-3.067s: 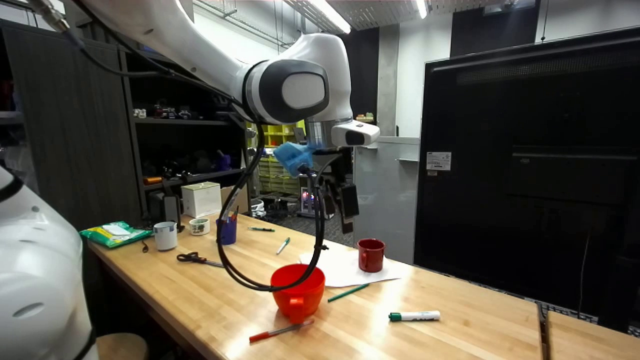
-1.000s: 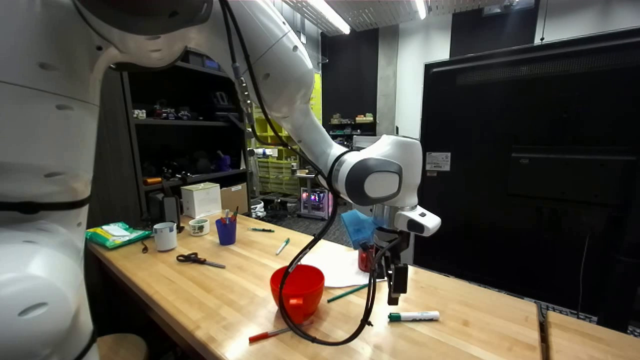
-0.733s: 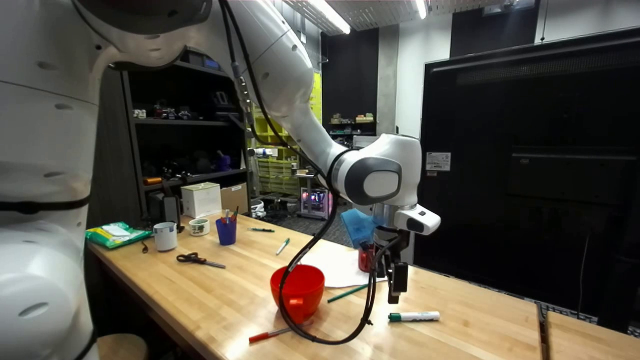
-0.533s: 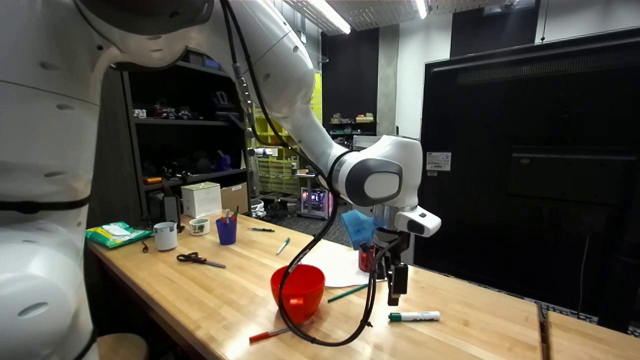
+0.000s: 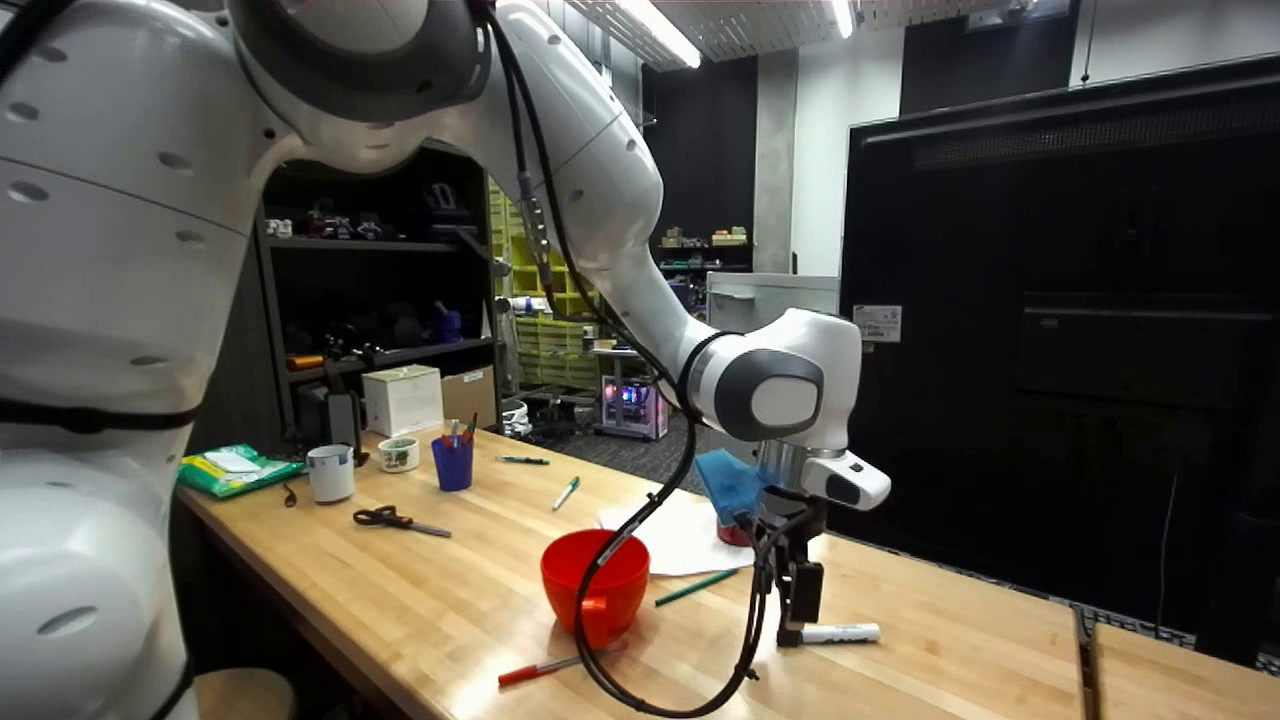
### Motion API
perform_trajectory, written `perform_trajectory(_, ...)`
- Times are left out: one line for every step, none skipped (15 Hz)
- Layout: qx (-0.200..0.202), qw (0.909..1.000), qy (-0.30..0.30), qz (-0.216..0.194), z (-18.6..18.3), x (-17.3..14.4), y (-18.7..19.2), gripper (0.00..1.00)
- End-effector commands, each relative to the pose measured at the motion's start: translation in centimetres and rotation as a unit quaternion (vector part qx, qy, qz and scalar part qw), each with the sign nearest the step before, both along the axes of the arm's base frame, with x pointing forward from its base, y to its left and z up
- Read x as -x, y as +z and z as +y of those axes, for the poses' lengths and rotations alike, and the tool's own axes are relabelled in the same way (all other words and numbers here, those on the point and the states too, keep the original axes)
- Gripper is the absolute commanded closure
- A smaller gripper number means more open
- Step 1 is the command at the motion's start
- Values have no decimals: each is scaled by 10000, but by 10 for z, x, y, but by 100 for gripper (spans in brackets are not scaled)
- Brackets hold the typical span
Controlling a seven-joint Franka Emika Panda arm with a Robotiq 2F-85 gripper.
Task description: Move the marker to the blue cup
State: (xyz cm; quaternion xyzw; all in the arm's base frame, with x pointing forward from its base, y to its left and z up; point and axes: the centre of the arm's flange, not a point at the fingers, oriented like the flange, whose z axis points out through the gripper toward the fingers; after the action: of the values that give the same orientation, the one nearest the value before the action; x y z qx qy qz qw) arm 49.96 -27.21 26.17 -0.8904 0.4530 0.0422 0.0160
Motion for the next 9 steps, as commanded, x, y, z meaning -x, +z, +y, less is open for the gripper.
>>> perform_trajectory(-51,9999,-88,117,-14,-14,-11,0)
perform_trajectory(-14,9999,-92,130,-17,-15,-14,0)
perform_trajectory(16,9999,-96,124,-19,-18,-17,0)
perform_trajectory(19,9999,-95,111,-22,-20,-20,0)
perform_trajectory(20,9999,-98,77,-24,-23,-21,0)
perform_trajectory(31,9999,-111,61,-26,-26,-23,0)
perform_trajectory(25,9999,-123,28,-28,-29,-26,0)
perform_trajectory(-11,9999,-145,21,-29,-31,-28,0)
perform_trajectory(-28,9998,-187,-1,-30,-34,-31,0)
